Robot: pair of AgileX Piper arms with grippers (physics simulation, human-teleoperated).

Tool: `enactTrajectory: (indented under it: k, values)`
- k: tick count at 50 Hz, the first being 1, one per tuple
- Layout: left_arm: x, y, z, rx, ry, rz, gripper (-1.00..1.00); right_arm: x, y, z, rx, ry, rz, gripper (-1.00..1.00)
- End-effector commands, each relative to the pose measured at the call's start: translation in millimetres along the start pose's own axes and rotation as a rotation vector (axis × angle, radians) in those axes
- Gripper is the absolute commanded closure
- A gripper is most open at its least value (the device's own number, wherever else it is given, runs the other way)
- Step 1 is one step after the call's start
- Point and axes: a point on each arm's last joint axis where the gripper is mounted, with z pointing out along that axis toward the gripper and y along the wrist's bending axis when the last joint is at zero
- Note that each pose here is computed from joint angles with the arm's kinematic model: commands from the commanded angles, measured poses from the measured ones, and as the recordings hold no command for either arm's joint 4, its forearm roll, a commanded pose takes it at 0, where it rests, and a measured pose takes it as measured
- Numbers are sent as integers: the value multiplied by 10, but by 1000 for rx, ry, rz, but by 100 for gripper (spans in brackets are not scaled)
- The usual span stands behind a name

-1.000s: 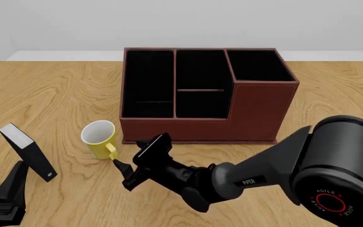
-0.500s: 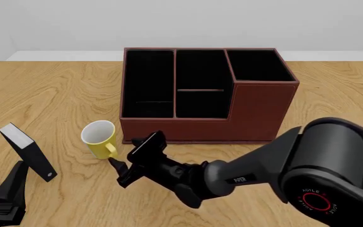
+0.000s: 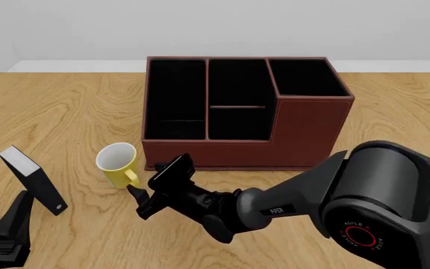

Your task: Pick up the yellow and white mug and place it to the right of the caddy.

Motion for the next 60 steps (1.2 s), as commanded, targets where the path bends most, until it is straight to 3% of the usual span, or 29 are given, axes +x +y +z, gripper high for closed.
enactTrajectory:
  k: [1, 60]
  values:
    - [0, 0, 0, 0, 0, 0, -100, 43, 17, 58, -4, 9, -3, -100]
    - [0, 0, 0, 0, 0, 0, -100, 165, 72, 268, -15, 31, 0, -100]
